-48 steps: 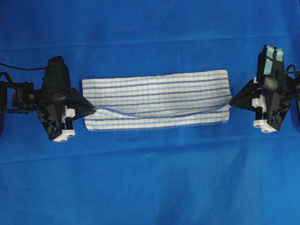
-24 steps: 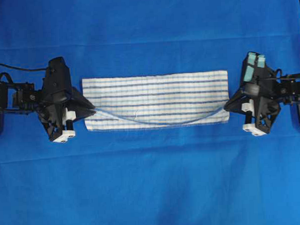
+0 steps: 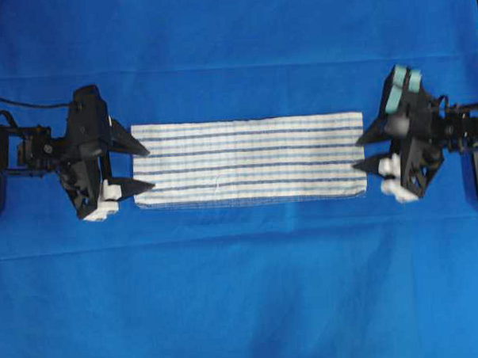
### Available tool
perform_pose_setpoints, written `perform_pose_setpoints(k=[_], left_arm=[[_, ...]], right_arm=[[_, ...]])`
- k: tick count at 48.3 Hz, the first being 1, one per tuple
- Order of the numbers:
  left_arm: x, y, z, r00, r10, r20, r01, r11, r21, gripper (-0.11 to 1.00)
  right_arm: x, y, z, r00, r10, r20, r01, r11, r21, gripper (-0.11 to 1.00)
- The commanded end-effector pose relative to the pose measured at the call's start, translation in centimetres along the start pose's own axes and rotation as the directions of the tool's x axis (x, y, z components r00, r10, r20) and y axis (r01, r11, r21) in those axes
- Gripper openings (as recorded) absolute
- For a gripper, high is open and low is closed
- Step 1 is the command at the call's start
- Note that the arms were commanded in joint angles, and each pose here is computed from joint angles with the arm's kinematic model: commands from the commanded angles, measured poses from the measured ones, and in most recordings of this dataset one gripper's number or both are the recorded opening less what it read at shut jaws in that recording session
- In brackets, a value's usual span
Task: Fold the blue towel.
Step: 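Open both grippers and lift them off the folded towel, then grasp the folded strip's left and right ends with both grippers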
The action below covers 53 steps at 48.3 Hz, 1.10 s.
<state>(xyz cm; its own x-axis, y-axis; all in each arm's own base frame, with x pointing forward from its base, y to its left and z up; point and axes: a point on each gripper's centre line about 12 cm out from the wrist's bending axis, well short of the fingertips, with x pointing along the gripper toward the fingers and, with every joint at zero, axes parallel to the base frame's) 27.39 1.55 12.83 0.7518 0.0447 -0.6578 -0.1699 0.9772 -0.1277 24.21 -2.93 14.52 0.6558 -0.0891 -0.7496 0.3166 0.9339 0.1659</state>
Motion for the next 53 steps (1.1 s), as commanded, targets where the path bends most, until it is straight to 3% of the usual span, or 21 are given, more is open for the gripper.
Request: perform_pose_setpoints(k=[1, 11, 21, 39, 53], left_arm=[[-0.1, 0.8, 1.1, 0.999, 0.022, 0.033, -0.022, 1.0, -0.008, 0.67], [0.1, 3.2, 1.5, 0.996, 0.087, 0.035, -0.087, 0.996, -0.004, 0.67], [0.3, 3.7, 1.4, 0.994, 0.102, 0.03, -0.102, 0.995, 0.007, 0.68], [2.6, 6.0, -0.5, 0.988, 0.154, -0.003, -0.154, 0.988, -0.035, 0.73], [3.6, 6.3, -2.0, 0.986, 0.159, -0.058, -0.161, 0.986, -0.036, 0.74]], right_arm=[[-0.3, -1.3, 1.2, 0.999, -0.038, 0.036, 0.037, 0.999, 0.023, 0.61], [0.2, -3.7, 1.8, 0.993, -0.111, 0.034, 0.111, 0.994, 0.024, 0.61], [0.9, -4.7, 1.6, 0.99, -0.138, 0.007, 0.138, 0.99, 0.019, 0.61], [3.8, -6.7, 0.6, 0.988, -0.157, -0.012, 0.157, 0.987, 0.03, 0.61], [5.1, -7.0, -0.4, 0.987, -0.153, -0.052, 0.155, 0.987, 0.03, 0.61]])
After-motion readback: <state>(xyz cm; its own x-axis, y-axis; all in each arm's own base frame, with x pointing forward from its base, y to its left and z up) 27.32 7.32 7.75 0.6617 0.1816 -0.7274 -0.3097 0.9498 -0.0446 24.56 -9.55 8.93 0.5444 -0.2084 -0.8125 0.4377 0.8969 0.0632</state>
